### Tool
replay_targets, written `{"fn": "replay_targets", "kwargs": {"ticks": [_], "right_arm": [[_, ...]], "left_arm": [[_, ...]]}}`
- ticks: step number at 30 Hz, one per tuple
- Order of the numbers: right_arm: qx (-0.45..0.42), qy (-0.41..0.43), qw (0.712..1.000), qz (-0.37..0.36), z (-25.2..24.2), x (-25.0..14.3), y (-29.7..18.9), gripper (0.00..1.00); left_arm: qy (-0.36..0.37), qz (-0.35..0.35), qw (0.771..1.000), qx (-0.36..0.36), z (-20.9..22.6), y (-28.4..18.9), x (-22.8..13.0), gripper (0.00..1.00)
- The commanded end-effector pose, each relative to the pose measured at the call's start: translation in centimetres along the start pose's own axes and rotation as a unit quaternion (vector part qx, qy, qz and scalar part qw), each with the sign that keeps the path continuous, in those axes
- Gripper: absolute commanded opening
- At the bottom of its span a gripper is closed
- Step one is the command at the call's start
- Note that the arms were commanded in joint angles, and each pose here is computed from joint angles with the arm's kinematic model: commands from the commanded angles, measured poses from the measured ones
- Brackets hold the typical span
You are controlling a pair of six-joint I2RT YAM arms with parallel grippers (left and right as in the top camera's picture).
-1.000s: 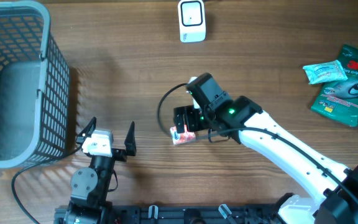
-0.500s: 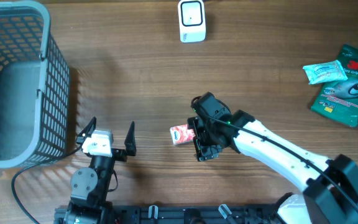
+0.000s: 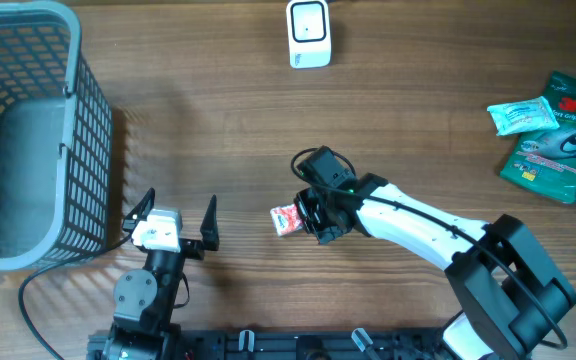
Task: Scan the item barcode
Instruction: 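Lift the tissue pack and hold it at the scanner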
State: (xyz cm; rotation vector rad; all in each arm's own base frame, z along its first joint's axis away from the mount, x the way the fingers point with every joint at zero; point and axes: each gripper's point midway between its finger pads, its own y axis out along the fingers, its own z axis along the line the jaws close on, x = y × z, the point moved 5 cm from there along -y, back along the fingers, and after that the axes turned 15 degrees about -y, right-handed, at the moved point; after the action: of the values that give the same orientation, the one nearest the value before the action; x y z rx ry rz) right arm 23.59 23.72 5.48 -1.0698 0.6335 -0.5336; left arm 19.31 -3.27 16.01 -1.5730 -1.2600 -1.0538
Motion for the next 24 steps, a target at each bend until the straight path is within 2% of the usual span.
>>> {"fn": "replay_targets", "kwargs": {"ticks": [1, 4, 6, 8, 9, 11, 12, 13, 15, 16, 17, 18, 19, 21, 22, 24], "right_arm": [[0.027, -0.118, 0.991, -0.061, 0.7, 1.8, -1.6, 0.04], [0.077, -0.196, 0.973, -0.088, 2.5, 1.5, -4.4, 0.04], [0.138, -0.312, 0.935, -0.1, 4.7, 0.6, -6.3, 0.04], [0.236, -0.493, 0.833, -0.083, 7.3, -2.2, -9.4, 0.04], [0.272, -0.58, 0.764, -0.076, 7.7, -3.7, -10.6, 0.04], [0.297, -0.696, 0.648, -0.082, 7.6, -5.2, -11.6, 0.04], [0.32, -0.731, 0.597, -0.086, 7.9, -5.9, -12.1, 0.04], [0.348, -0.746, 0.56, -0.089, 8.3, -6.5, -12.8, 0.04], [0.426, -0.776, 0.451, -0.115, 9.7, -7.8, -15.4, 0.04], [0.445, -0.774, 0.432, -0.128, 10.3, -7.8, -16.3, 0.04], [0.46, -0.771, 0.42, -0.133, 10.5, -7.9, -17.0, 0.04], [0.476, -0.759, 0.424, -0.13, 10.8, -7.7, -17.8, 0.04], [0.487, -0.744, 0.441, -0.118, 10.9, -7.4, -18.2, 0.04], [0.502, -0.711, 0.486, -0.076, 10.7, -6.6, -18.7, 0.04], [0.508, -0.675, 0.533, -0.038, 10.4, -5.7, -18.9, 0.04], [0.512, -0.637, 0.575, 0.032, 9.3, -4.6, -19.2, 0.04]], "left_arm": [[-0.003, -0.003, 1.0, 0.001, 0.0, 0.0, 0.0, 1.0], [-0.003, -0.003, 1.0, 0.001, 0.0, 0.0, 0.0, 1.0], [-0.003, -0.003, 1.0, 0.001, 0.0, 0.0, 0.0, 1.0], [-0.003, -0.003, 1.0, 0.001, 0.0, 0.0, 0.0, 1.0], [-0.003, -0.003, 1.0, 0.001, 0.0, 0.0, 0.0, 1.0], [-0.003, -0.003, 1.0, 0.001, 0.0, 0.0, 0.0, 1.0], [-0.003, -0.003, 1.0, 0.001, 0.0, 0.0, 0.0, 1.0], [-0.003, -0.003, 1.0, 0.001, 0.0, 0.0, 0.0, 1.0], [-0.003, -0.003, 1.0, 0.001, 0.0, 0.0, 0.0, 1.0], [-0.003, -0.003, 1.0, 0.001, 0.0, 0.0, 0.0, 1.0], [-0.003, -0.003, 1.0, 0.001, 0.0, 0.0, 0.0, 1.0], [-0.003, -0.003, 1.0, 0.001, 0.0, 0.0, 0.0, 1.0], [-0.003, -0.003, 1.0, 0.001, 0.0, 0.0, 0.0, 1.0], [-0.003, -0.003, 1.0, 0.001, 0.0, 0.0, 0.0, 1.0], [-0.003, -0.003, 1.0, 0.001, 0.0, 0.0, 0.0, 1.0], [-0.003, -0.003, 1.0, 0.001, 0.0, 0.0, 0.0, 1.0]]}}
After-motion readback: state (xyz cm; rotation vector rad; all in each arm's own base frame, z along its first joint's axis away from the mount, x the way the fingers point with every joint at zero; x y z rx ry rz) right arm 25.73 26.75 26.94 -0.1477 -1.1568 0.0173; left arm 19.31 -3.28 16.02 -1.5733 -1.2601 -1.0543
